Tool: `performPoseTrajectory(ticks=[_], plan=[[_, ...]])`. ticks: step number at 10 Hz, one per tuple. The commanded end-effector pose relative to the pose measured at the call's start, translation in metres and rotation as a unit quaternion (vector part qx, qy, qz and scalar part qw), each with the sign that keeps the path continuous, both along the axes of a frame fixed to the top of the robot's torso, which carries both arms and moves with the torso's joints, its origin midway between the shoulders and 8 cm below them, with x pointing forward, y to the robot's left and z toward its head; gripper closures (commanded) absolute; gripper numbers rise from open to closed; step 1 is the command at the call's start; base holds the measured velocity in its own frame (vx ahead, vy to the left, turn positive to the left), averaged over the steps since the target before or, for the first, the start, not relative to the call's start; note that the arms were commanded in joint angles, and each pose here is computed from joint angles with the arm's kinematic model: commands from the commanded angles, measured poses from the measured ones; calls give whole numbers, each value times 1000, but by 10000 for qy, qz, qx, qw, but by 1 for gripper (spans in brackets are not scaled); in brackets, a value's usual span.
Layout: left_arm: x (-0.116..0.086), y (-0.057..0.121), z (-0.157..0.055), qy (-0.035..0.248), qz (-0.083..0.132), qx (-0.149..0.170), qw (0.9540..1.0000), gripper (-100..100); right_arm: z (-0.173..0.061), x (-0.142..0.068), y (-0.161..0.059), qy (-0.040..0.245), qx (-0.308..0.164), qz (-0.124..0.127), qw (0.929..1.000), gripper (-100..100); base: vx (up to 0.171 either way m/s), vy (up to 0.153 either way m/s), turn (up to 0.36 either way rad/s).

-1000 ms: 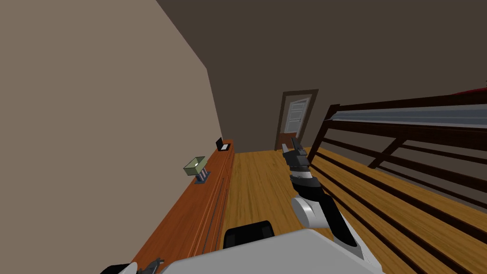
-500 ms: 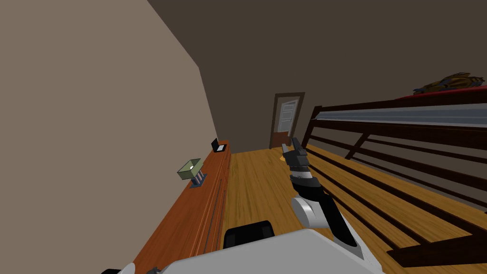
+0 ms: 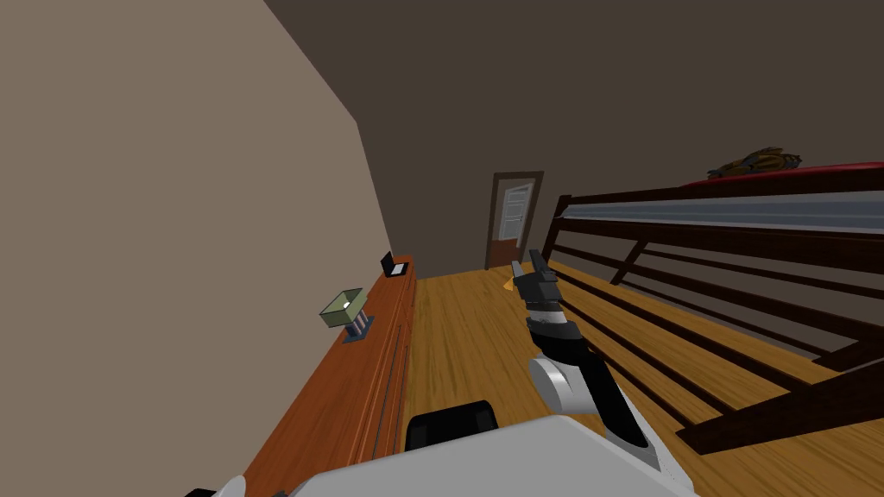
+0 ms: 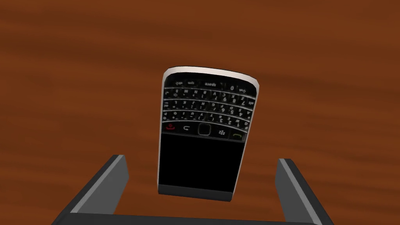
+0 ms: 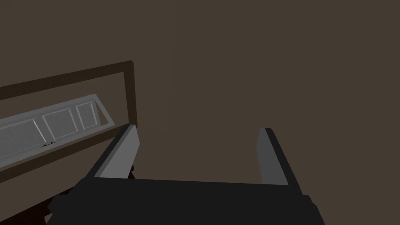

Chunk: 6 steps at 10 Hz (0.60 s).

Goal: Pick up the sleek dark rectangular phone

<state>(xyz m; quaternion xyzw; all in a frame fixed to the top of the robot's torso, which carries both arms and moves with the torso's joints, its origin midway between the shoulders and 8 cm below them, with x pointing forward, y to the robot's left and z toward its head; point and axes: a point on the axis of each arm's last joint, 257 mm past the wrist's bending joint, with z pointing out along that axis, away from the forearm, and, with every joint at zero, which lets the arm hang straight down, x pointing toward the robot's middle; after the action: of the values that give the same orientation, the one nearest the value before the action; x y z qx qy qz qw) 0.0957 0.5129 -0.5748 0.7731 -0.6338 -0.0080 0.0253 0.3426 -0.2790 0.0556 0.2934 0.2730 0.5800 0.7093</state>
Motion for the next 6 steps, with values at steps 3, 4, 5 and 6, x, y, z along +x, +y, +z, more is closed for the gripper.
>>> performPoseTrajectory(ticks=[3,4,5,6], plan=[[0,-24,-23,-28,25,17,10000,-100,0,0,0,0,-1,0,10000,0,-17,64,-24],[-1,-19,-19,-10,23,3,10000,-100,0,0,0,0,-1,0,10000,0,-11,33,-10],[-1,-19,-20,-20,23,13,10000,100,0,0,0,0,0,0,10000,0,-1,7,-3],[0,-19,-20,-26,21,15,10000,100,0,0,0,0,0,0,10000,0,0,0,0]])
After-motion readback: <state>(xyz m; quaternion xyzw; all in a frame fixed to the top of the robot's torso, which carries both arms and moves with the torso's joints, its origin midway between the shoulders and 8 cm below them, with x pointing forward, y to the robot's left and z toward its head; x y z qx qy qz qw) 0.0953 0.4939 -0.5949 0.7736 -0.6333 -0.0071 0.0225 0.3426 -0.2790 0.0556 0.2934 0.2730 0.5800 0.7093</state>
